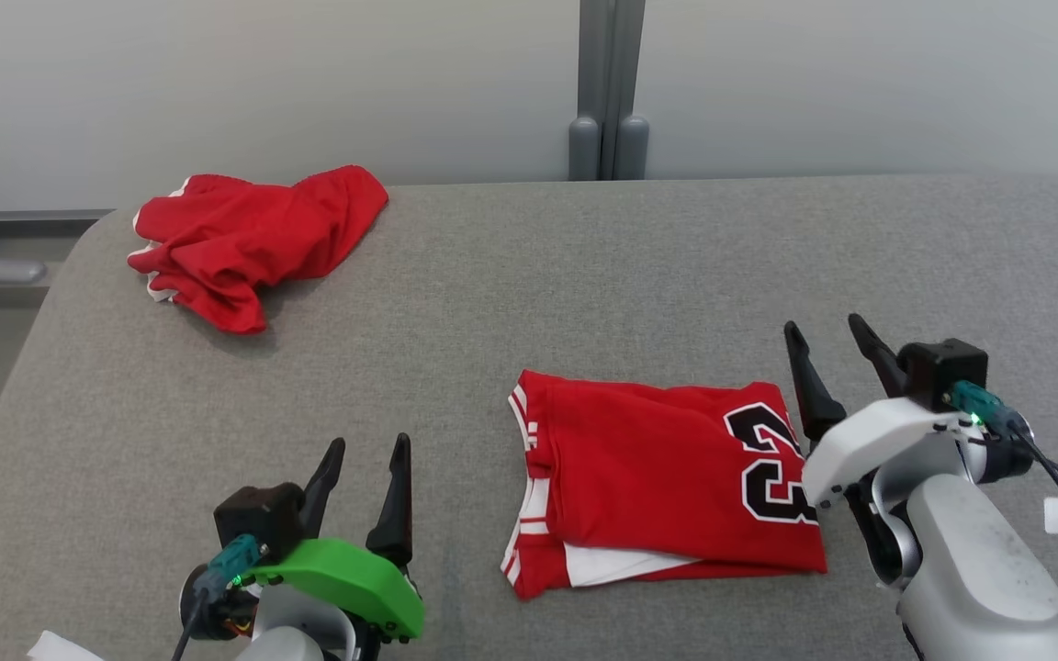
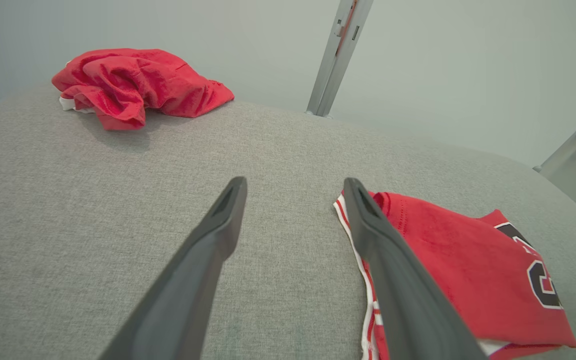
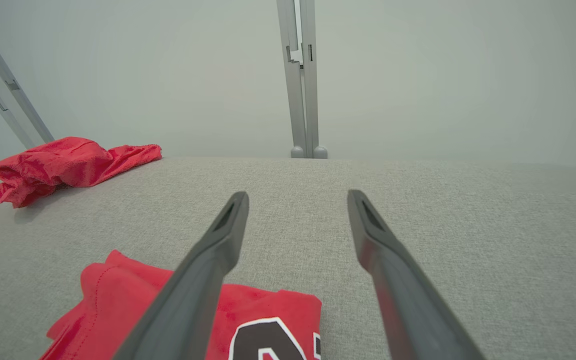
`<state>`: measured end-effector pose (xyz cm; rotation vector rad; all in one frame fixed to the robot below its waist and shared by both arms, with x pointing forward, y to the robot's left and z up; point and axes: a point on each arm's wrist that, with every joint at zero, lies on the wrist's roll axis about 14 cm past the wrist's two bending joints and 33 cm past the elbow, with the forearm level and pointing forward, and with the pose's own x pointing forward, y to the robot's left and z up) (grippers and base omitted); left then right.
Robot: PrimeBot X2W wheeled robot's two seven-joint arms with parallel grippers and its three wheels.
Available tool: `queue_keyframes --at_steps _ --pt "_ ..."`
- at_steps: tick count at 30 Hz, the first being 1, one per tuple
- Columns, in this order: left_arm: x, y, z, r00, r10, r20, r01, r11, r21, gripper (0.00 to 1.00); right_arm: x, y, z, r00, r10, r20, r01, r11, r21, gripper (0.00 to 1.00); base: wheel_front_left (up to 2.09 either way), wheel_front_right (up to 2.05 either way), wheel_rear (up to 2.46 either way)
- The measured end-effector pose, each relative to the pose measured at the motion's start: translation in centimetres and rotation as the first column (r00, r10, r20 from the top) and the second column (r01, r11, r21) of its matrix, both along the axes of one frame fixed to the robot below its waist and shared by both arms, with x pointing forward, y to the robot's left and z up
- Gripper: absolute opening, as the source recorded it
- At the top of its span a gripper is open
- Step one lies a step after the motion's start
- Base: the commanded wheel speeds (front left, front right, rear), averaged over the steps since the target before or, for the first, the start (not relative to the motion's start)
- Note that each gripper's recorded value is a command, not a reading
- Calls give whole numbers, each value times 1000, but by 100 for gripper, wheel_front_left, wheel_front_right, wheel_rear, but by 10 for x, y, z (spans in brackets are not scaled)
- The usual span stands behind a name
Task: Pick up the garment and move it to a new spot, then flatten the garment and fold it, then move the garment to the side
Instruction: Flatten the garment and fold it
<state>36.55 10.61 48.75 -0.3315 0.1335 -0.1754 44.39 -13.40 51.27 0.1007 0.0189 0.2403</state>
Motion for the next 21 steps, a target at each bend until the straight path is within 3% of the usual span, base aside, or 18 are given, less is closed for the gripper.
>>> queue_keyframes --at_steps 8,21 --pt "-5 4 -3 999 31 10 -30 999 -11 100 -38 -26 0 990 -124 67 122 992 24 100 0 0 0" --pt "-19 21 -10 997 78 29 -79 996 35 100 -73 -33 -4 987 -151 61 147 987 67 100 0 0 0"
